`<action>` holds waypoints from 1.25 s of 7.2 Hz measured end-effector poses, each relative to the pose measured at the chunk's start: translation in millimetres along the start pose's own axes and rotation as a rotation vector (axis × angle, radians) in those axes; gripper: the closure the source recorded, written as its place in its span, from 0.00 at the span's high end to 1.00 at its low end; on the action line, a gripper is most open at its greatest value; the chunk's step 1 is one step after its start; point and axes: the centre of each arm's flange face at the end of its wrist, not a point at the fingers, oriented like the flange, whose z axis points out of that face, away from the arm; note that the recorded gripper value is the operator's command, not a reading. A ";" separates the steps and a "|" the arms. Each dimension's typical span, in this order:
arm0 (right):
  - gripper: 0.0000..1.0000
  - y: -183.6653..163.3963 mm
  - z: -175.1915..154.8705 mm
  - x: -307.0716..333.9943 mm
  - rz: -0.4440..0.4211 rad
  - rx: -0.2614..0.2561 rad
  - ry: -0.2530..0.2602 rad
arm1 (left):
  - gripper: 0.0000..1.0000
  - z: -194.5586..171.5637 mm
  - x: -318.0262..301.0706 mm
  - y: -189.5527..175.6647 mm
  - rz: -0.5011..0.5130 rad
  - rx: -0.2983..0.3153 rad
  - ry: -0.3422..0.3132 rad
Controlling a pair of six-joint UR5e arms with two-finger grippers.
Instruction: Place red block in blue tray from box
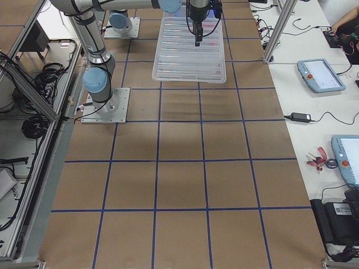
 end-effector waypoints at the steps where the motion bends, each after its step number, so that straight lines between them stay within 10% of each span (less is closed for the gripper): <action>1: 1.00 0.0 -0.2 0.0 0.000 0.000 0.000 | 0.76 7.8 -0.7 -2.1 0.001 -0.007 0.001; 3: 1.00 0.0 -0.1 0.0 0.001 -0.001 0.000 | 0.49 21.9 -1.6 -4.8 0.002 -0.028 0.004; 4: 1.00 0.1 -0.2 0.0 0.001 0.000 0.000 | 0.07 26.7 -1.8 -5.7 0.004 -0.037 0.005; 9: 1.00 0.4 -0.5 -0.1 0.001 -0.001 0.000 | 0.00 9.1 -5.8 -9.8 -0.016 -0.009 0.004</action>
